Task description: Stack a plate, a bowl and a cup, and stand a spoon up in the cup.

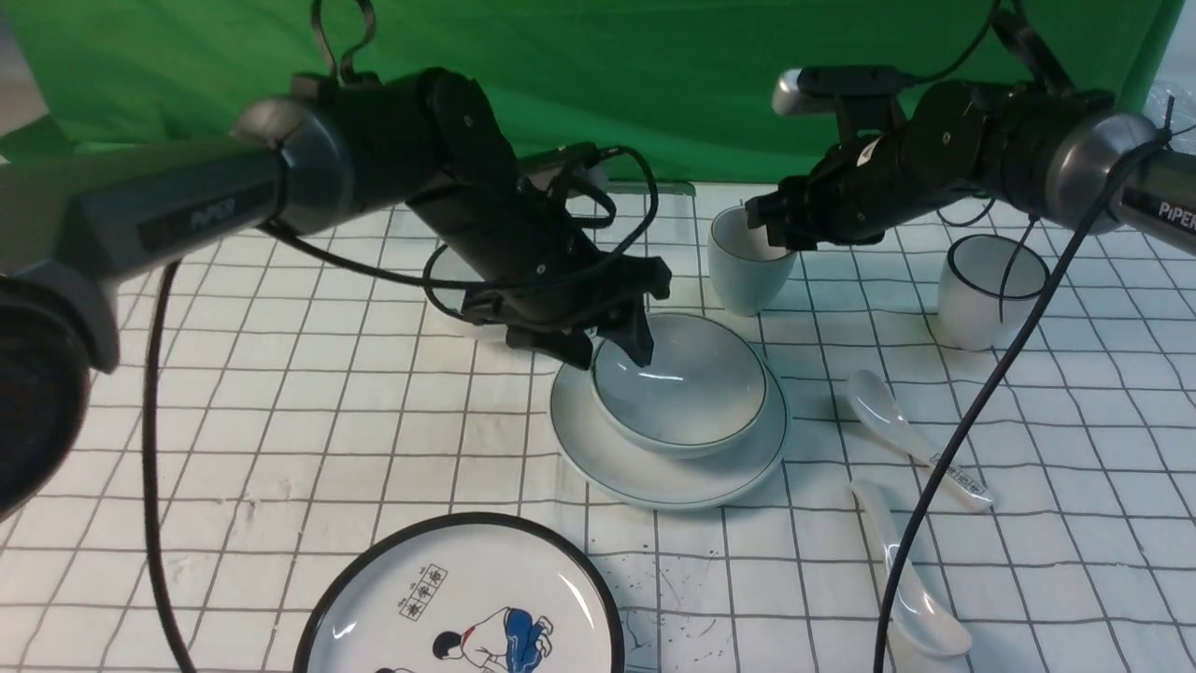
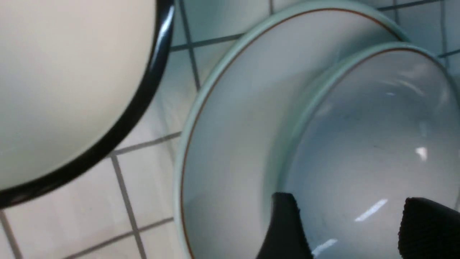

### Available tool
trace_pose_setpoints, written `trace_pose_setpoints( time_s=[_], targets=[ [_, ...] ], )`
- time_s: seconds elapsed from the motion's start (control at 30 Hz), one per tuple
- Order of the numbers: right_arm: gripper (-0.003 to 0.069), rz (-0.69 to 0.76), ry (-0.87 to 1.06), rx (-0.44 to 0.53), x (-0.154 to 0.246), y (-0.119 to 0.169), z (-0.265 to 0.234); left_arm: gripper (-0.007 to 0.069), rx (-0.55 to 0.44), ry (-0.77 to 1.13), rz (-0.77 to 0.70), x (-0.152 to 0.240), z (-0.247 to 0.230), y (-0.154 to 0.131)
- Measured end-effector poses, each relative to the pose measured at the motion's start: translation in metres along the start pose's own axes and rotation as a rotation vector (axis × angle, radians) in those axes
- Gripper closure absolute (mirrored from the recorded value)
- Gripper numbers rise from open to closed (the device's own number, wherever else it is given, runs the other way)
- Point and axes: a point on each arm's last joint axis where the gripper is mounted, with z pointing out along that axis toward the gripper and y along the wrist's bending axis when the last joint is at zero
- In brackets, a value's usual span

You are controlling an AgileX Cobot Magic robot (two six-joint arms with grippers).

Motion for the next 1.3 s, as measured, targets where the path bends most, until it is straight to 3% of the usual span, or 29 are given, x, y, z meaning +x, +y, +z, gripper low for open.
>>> trace_pose_setpoints(
  time_s=[0.07,0.1,0.13,0.27,0.33,0.43,0.57,0.67,0.93,1.3],
  targets=[
    [0.0454,0.001,0.005,0.000,0.001,0.000,0.002,0.0228,0.002,-0.022,0.026,-0.001,-0.015,-0.006],
    [0.0547,-0.007,0.005,0.001,0.002,0.000,0.003,0.0256,-0.003,-0.044,0.073,-0.001,-0.035,-0.012],
    [0.0566,-0.013,0.007,0.002,0.002,-0.001,0.003,0.0297,-0.011,-0.044,0.101,0.001,-0.048,-0.016],
    [0.0567,-0.026,-0.002,0.001,-0.002,0.000,-0.004,0.0447,-0.064,-0.061,0.196,0.009,-0.094,-0.026],
    [0.0567,-0.033,-0.027,-0.006,-0.014,0.004,-0.028,0.0569,-0.121,-0.097,0.255,0.017,-0.131,-0.032],
    [0.0567,-0.045,-0.045,-0.020,-0.031,0.011,-0.074,0.0615,-0.168,-0.159,0.294,0.027,-0.170,-0.038],
    [0.0567,-0.081,-0.039,-0.046,-0.043,0.023,-0.133,0.0623,-0.206,-0.231,0.329,0.039,-0.208,-0.044],
    [0.0567,-0.147,0.018,-0.071,-0.037,0.037,-0.146,0.0623,-0.214,-0.260,0.340,0.050,-0.224,-0.046],
    [0.0567,-0.287,0.169,-0.138,0.008,0.082,-0.092,0.0623,-0.240,-0.206,0.328,0.075,-0.213,-0.033],
    [0.0546,-0.296,0.229,-0.137,0.028,0.084,-0.046,0.0623,-0.289,-0.202,0.322,0.078,-0.204,-0.024]
  ],
)
